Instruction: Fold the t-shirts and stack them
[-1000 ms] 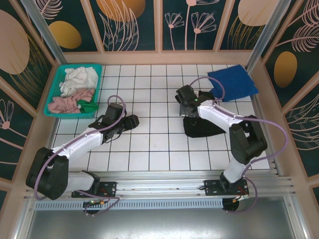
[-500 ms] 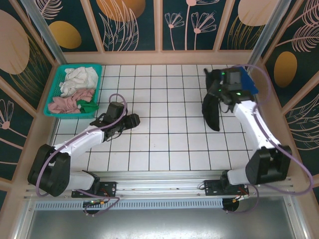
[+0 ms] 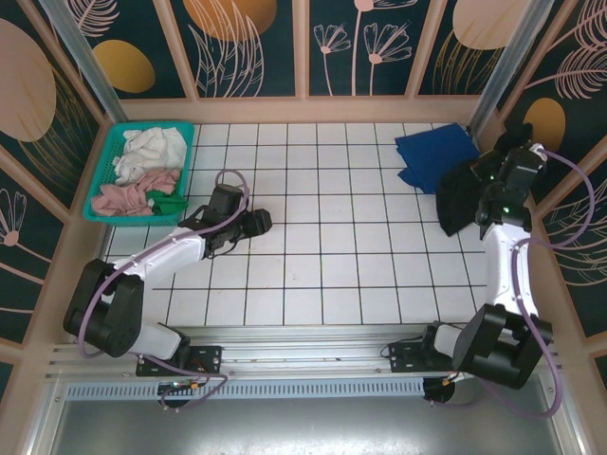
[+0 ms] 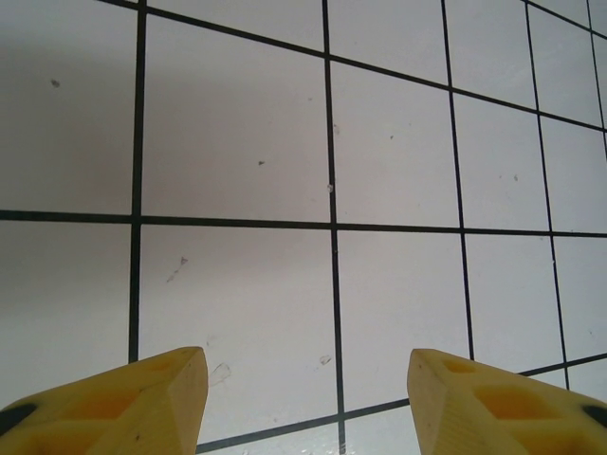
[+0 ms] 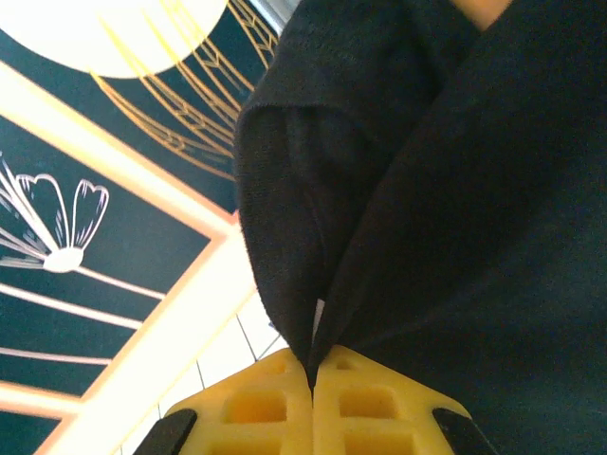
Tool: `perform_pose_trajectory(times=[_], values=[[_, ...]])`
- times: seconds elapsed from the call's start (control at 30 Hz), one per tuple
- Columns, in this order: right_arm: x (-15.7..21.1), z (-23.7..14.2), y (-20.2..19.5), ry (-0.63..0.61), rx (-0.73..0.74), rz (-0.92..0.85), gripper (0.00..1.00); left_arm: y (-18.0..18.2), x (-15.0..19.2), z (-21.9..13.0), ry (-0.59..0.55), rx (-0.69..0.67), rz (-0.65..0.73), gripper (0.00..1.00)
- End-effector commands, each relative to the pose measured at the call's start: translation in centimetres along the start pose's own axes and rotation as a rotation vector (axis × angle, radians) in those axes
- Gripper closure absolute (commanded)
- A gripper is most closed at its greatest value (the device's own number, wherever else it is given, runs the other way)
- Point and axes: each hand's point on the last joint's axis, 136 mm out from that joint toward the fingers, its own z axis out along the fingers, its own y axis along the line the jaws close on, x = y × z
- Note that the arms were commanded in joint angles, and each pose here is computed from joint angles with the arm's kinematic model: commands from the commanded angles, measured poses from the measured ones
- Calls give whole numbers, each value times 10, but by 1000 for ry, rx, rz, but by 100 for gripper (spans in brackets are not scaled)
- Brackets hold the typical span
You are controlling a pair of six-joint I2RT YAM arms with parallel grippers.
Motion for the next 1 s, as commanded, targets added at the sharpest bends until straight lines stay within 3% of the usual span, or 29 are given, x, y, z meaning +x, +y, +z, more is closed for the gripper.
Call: perform_pose_trajectory(times=[0.0,0.23,0.63,0.8,0.97], values=[[-40,14,21,-155,-65,44,100,-3,-4,2,20,6,23,43],[-48,55,5,-228,-7,71,100,-3,-7,5,31,-6,45,43],[-43,133,36,-232,-43,22,100,1,-5,16,64,-37,63,44],[-17,174,64,-180,-76,-106,100,2,-5,21,77,-49,70,45],[5,205,57,-171,-69,-88,100,5,-3,27,99,-63,78,45]])
